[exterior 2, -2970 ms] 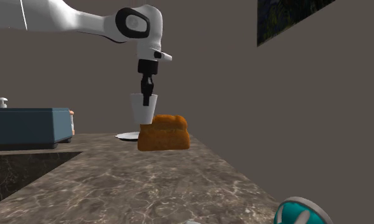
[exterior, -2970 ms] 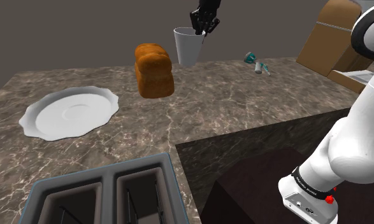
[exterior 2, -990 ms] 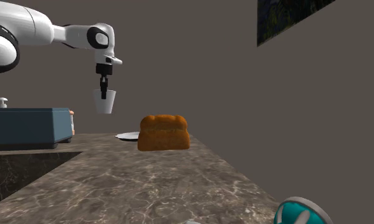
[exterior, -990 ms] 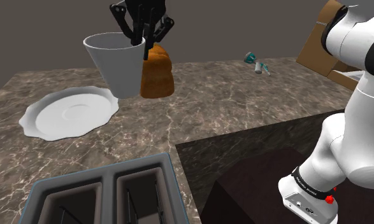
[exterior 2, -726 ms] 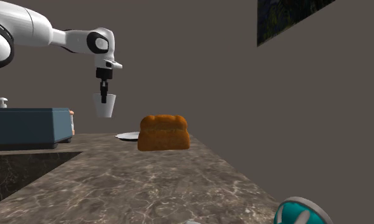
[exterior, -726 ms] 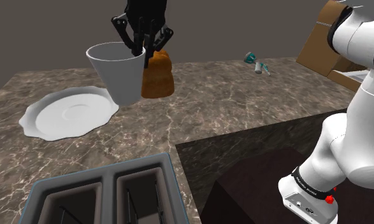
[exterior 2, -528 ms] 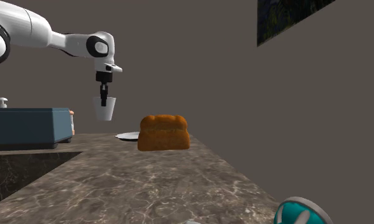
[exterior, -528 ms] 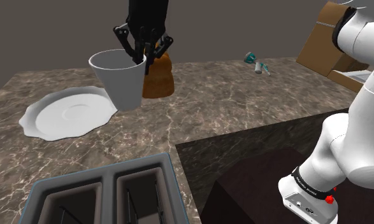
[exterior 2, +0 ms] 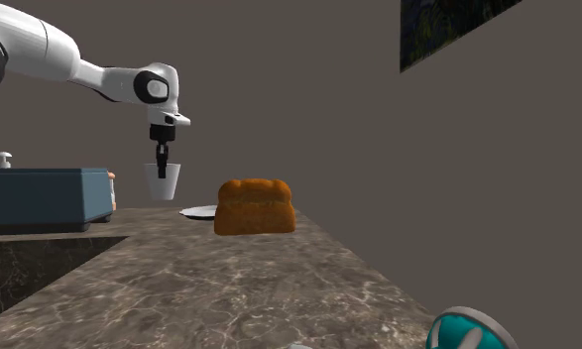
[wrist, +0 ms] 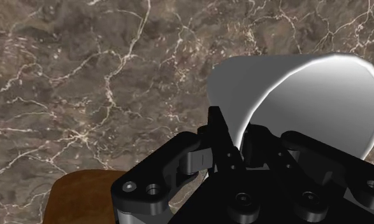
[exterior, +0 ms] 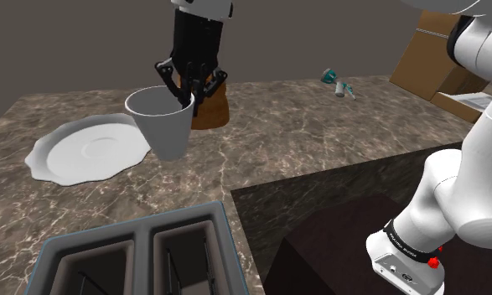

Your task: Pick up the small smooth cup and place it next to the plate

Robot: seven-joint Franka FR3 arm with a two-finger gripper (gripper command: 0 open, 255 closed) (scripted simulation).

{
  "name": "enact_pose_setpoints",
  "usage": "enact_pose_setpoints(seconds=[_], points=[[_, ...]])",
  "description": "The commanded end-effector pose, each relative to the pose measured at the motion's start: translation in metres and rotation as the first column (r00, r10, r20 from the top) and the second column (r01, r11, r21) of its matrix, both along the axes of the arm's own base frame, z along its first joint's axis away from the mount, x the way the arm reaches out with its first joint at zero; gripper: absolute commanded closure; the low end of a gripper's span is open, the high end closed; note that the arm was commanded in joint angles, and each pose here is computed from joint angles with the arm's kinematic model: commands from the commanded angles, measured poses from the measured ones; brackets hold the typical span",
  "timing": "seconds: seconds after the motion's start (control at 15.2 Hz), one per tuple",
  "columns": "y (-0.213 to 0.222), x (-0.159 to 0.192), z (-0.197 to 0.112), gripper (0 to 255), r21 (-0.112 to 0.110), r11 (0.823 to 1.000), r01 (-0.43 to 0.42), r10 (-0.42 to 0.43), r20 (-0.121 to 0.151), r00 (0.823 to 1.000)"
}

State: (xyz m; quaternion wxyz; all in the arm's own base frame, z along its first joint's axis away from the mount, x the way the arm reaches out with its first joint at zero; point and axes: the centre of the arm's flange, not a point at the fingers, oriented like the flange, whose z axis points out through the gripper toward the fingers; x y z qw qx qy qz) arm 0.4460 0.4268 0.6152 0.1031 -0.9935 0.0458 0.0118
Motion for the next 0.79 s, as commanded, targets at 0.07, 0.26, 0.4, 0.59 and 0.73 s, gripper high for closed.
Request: enact_pose_setpoints(seconds=[0.07,0.26,0.4,0.59,0.73], points=[[0.000,0.000,-0.016,255,0.001,1.000,0.000,0.000,0.001,1.000],[0.000,0.000,-0.032,255,0.001,1.000,0.000,0.000,0.001,1.000],[0.000,0.000,-0.042,255,0.001,1.000,0.000,0.000,0.001,1.000],[0.000,0.000,-0.058,255,0.001,1.000,0.000,0.000,0.001,1.000],[0.000,0.000,-0.069,255,0.001,1.000,0.000,0.000,0.001,1.000]])
